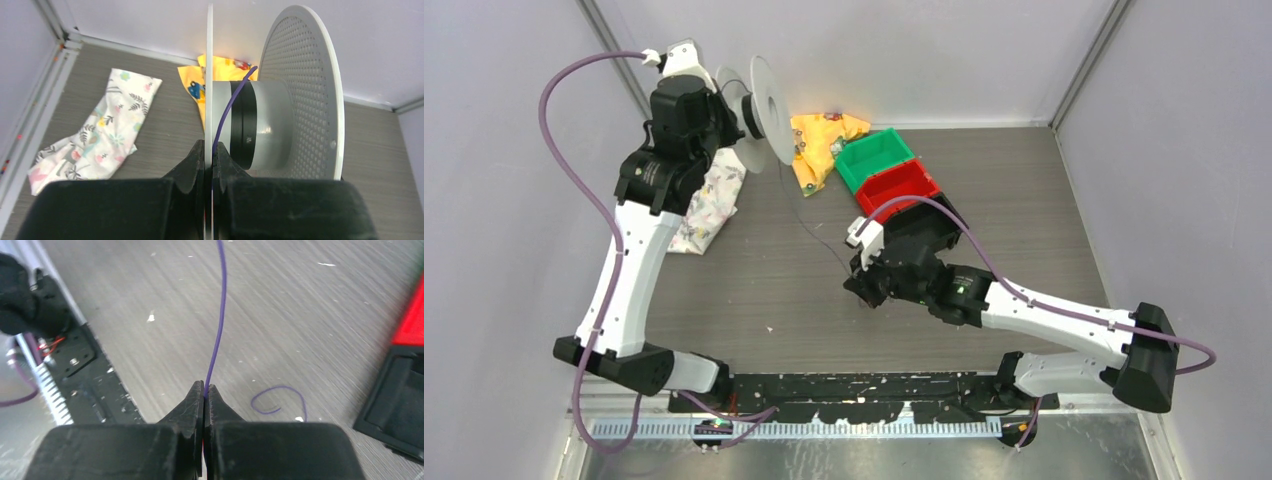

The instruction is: Wrap the cables

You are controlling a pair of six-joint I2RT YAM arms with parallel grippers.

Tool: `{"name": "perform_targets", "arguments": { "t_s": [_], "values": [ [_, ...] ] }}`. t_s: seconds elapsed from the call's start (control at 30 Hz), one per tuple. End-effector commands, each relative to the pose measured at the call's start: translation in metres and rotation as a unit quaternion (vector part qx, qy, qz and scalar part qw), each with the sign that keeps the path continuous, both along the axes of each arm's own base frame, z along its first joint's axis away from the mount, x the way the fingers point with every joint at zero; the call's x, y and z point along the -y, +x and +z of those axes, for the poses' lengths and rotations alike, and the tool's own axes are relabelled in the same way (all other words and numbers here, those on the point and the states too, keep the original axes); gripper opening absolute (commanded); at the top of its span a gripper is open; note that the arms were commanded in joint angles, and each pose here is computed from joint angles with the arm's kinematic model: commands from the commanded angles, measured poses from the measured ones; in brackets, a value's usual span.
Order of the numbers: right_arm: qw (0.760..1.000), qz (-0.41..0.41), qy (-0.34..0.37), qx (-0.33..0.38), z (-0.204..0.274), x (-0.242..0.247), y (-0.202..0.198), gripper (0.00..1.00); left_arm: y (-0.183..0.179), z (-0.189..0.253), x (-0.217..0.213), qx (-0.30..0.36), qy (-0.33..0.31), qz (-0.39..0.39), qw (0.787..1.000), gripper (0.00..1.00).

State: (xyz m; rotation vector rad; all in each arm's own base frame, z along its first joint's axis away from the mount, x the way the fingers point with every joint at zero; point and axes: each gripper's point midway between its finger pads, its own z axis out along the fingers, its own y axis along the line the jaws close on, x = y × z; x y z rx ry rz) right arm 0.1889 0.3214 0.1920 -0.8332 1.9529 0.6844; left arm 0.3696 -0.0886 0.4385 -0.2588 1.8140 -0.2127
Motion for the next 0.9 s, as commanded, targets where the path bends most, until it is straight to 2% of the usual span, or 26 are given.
{"name": "perform_targets", "arguments": {
  "t_s": [0.0,0.13,0.3,0.53,0.73,0.87],
  "values": [
    [0.995,0.097,0.008,-0.007,0.026,-0.011,-0.031,0.01,0.017,0.057,-0.024,0.1,0.0,0.061,0.993,0.01],
    [0.989,0.138,-0.011,-0.043,0.022,-0.007,-0.051,0.01,0.031,0.052,-0.027,0.082,0.0,0.048,0.995,0.01],
    [0.993,0.1,-0.037,-0.053,-0.006,0.014,-0.049,0.0,0.04,0.047,-0.035,0.047,-0.035,0.022,0.998,0.01],
    [0.995,0.07,-0.048,-0.053,-0.035,0.023,-0.043,0.0,0.045,0.049,-0.047,0.044,-0.113,0.011,0.992,0.0],
    [0.993,0.096,-0.046,-0.041,-0.017,0.021,-0.047,0.0,0.053,0.023,-0.05,0.024,-0.12,0.032,0.992,0.0],
    [0.991,0.125,-0.044,-0.017,0.015,0.024,-0.052,0.0,0.058,-0.004,-0.054,0.004,-0.088,0.062,0.994,0.0]
  ]
}}
